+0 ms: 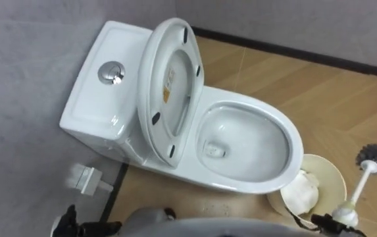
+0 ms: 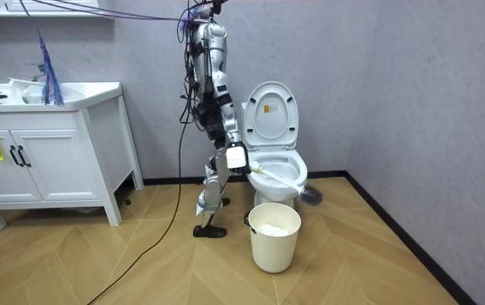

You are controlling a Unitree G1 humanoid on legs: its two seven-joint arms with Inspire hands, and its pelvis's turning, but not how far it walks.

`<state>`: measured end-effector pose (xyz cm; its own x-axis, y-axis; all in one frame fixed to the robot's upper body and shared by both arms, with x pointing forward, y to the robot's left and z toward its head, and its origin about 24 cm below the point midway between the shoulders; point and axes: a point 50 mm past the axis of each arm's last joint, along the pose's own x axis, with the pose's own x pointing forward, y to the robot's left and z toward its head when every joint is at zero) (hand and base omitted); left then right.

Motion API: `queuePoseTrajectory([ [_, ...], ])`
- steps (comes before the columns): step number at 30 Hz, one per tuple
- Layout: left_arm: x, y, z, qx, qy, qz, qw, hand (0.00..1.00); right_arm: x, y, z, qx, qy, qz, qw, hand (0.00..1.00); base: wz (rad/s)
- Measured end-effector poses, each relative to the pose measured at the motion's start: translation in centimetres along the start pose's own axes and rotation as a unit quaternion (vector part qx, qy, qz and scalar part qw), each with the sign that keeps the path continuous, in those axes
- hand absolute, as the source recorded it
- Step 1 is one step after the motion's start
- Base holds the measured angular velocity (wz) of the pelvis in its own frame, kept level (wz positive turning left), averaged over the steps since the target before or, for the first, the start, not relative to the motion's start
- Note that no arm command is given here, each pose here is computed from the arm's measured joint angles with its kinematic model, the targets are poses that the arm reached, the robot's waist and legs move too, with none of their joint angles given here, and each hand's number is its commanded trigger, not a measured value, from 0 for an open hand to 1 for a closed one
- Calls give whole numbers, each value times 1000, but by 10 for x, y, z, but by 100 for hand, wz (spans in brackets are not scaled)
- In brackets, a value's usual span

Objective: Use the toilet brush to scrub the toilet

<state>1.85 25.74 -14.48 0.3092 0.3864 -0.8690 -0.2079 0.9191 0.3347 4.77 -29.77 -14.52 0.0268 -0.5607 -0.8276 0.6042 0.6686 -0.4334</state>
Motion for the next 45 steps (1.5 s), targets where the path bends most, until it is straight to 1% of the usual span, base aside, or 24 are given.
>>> queuePoseTrajectory([
  [4, -3, 6, 1, 5, -13, 16, 1000, 0, -1, 1, 8, -84, -45, -18, 995, 100, -1],
  [6, -6, 8, 2, 11, -22, 36, 999, 0, -2, 1, 9, -121, -61, -23, 991, 100, 2],
  [8, -8, 9, 11, 25, -49, 66, 996, 0, -3, 6, 10, -184, -87, -22, 979, 100, 2],
  [9, -9, 10, 14, 33, -57, 72, 995, 0, -3, 7, 10, -201, -92, -21, 975, 100, 0],
  [11, -13, 12, 39, 52, -117, 96, 987, 0, -5, 12, 6, -259, -113, -13, 959, 100, 6],
  [15, -21, 11, 73, 56, -193, 124, 972, 0, -8, 19, 6, -317, -147, -4, 937, 100, 11],
  [16, -25, 10, 85, 53, -221, 129, 965, 0, -8, 20, 3, -328, -151, 0, 932, 100, 22],
  [19, -35, 10, 106, 46, -269, 144, 951, 0, -9, 24, 1, -368, -158, 12, 916, 100, 17],
  [22, -48, 9, 130, 31, -322, 147, 935, 0, -8, 21, -6, -411, -162, 17, 897, 100, 11],
  [23, -52, 8, 141, 35, -347, 151, 925, 0, -7, 20, -7, -422, -161, 17, 892, 100, 0],
  [24, -54, 6, 146, 38, -361, 152, 919, 0, -7, 20, -7, -426, -161, 17, 890, 100, 0],
  [26, -63, -4, 169, 53, -416, 149, 896, 0, -7, 18, -14, -461, -157, 19, 873, 100, -5],
  [29, -70, -14, 187, 69, -457, 147, 875, 0, -6, 17, -19, -508, -156, 26, 847, 100, -9],
  [32, -73, -22, 191, 81, -471, 137, 867, 0, -5, 11, -28, -540, -147, 27, 828, 100, -11],
  [35, -75, -28, 195, 97, -483, 131, 860, 0, -5, 9, -29, -552, -144, 24, 821, 100, -7],
  [38, -77, -35, 198, 102, -493, 118, 856, 0, -4, 9, -28, -578, -148, 22, 802, 100, -8],
  [42, -69, -50, 197, 131, -482, 84, 862, 0, -5, 19, -13, -595, -180, 19, 783, 100, -14],
  [44, -70, -55, 197, 136, -489, 71, 858, 0, -6, 26, 0, -609, -208, 11, 766, 100, -5],
  [45, -71, -56, 198, 137, -492, 67, 857, 0, -7, 28, 4, -610, -214, 9, 763, 100, 3],
])
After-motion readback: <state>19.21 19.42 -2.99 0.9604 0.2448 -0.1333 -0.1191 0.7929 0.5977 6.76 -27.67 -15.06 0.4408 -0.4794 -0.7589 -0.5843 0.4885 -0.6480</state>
